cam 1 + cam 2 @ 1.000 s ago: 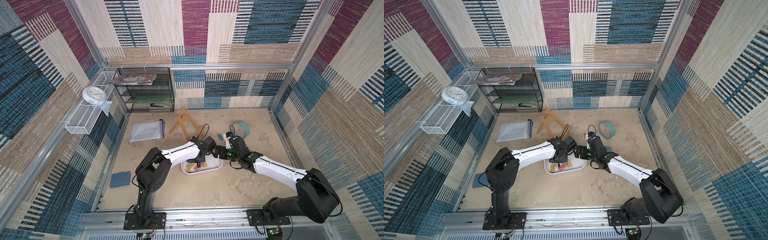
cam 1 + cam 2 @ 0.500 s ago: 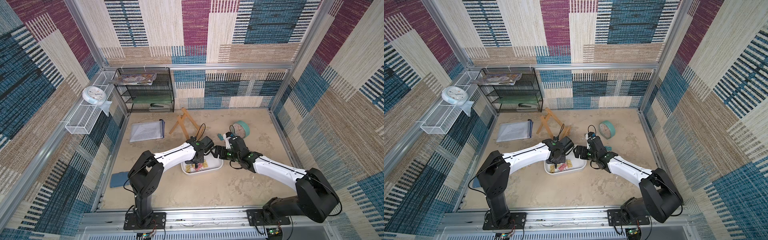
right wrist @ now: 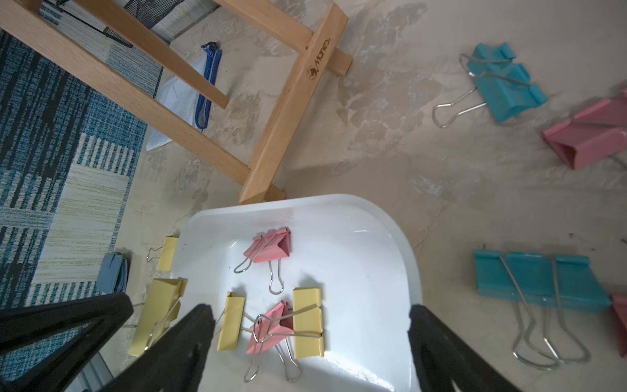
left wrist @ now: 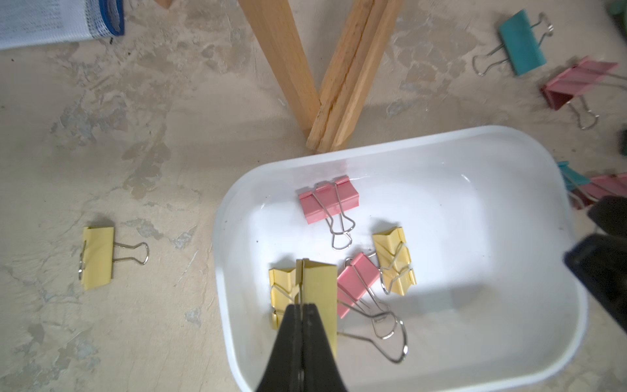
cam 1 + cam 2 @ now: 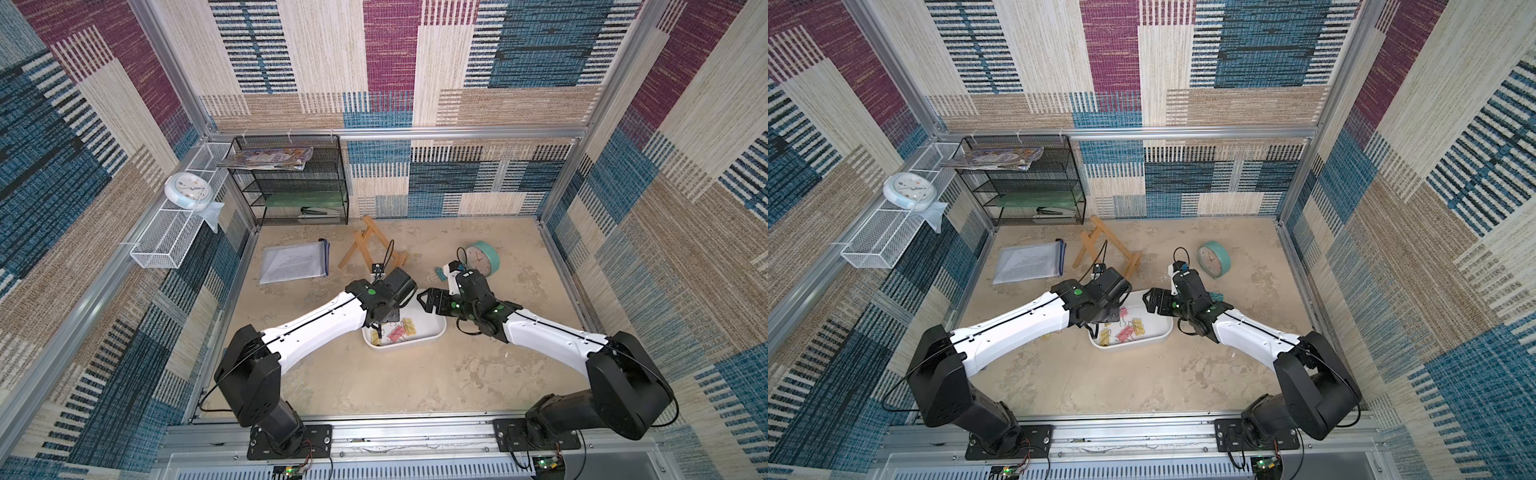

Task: Take out the binder clips from the storage box
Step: Pick up the binder clip from the storage box, then place the binder clip at the center of the board.

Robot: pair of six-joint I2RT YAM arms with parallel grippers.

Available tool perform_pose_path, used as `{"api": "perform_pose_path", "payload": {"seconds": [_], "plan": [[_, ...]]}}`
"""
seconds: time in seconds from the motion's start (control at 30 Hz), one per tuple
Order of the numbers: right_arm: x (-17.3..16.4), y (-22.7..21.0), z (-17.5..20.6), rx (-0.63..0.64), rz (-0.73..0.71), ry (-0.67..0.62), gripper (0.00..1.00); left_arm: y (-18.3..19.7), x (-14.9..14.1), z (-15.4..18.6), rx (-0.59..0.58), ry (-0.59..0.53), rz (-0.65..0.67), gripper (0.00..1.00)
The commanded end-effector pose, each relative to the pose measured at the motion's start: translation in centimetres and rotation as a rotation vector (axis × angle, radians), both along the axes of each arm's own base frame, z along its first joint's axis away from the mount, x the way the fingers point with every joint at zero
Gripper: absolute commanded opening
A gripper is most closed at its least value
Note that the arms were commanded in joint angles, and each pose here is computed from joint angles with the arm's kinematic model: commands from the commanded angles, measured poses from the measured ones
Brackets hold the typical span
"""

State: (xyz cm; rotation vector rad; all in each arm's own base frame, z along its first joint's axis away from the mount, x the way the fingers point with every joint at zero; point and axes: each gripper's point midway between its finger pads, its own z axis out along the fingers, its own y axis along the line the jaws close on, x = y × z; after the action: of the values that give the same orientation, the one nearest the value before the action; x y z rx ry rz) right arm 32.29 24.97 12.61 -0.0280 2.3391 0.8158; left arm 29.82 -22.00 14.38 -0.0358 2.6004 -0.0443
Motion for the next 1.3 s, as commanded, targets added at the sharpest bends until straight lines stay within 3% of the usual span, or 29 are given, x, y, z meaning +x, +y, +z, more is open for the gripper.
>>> {"api": "perform_pose_path", "payload": {"seconds": [0.0,0.27,0.4,0.57,0.8,1.27], "plan": [[0.6,0.4,1.1,0.026,-0.006,-0.032,0.93,0.4,0.7,1.5,0.006,-0.084,-0.033,0.0],[0.6,1.3,5.1,0.148,0.036,-0.179,0.93,6.1,0.6,2.2,0.197,-0.206,-0.018,0.0],[0.5,1.8,5.3,0.158,0.054,-0.172,0.93,7.8,1.1,0.5,0.195,-0.128,-0.057,0.0],[0.7,2.6,4.8,0.155,0.079,-0.134,0.93,10.9,2.0,-0.1,0.26,-0.063,0.0,0.0],[0.5,2.3,4.6,0.137,0.076,-0.125,0.93,12.2,3.1,-3.3,0.317,0.064,0.017,0.0],[-0.1,2.2,4.0,0.131,0.084,-0.104,0.93,14.2,5.0,-6.7,0.448,0.161,0.079,0.0]]}}
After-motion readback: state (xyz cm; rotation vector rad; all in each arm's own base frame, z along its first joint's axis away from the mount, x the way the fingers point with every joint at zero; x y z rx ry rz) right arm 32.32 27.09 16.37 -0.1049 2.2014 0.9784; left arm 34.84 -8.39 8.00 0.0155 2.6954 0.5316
